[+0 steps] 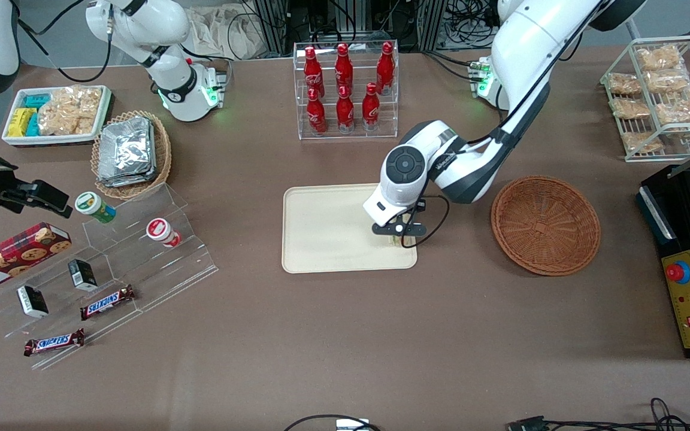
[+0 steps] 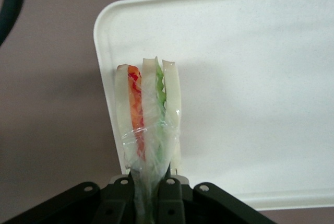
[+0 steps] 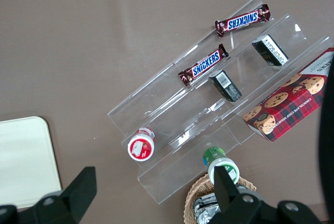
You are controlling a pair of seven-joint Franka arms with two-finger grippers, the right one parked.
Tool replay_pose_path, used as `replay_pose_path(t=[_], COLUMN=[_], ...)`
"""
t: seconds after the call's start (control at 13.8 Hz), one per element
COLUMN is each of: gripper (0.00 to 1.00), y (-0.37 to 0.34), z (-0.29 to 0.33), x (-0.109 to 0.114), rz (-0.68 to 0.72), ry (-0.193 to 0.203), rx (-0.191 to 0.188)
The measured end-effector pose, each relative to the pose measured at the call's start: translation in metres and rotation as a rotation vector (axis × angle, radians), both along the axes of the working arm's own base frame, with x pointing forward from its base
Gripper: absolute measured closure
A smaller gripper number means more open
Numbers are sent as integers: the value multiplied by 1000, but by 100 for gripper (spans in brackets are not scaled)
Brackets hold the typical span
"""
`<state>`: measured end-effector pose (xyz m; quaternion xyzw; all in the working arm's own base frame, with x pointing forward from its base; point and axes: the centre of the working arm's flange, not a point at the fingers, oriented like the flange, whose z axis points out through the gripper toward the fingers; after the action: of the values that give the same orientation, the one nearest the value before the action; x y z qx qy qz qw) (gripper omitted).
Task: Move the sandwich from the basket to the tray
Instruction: 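Lower the sandwich onto the tray and open the left gripper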
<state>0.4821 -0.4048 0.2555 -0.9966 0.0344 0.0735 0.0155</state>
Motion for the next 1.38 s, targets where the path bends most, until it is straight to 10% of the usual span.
replay_pose_path(t=[0.44,1.09,1.38], gripper=[85,1,0], y=[1,3,4], z=[-16,-15,-8], x=[-1,2,5], rz=[12,32,41], ry=[0,-3,-14], rx=[20,23,20])
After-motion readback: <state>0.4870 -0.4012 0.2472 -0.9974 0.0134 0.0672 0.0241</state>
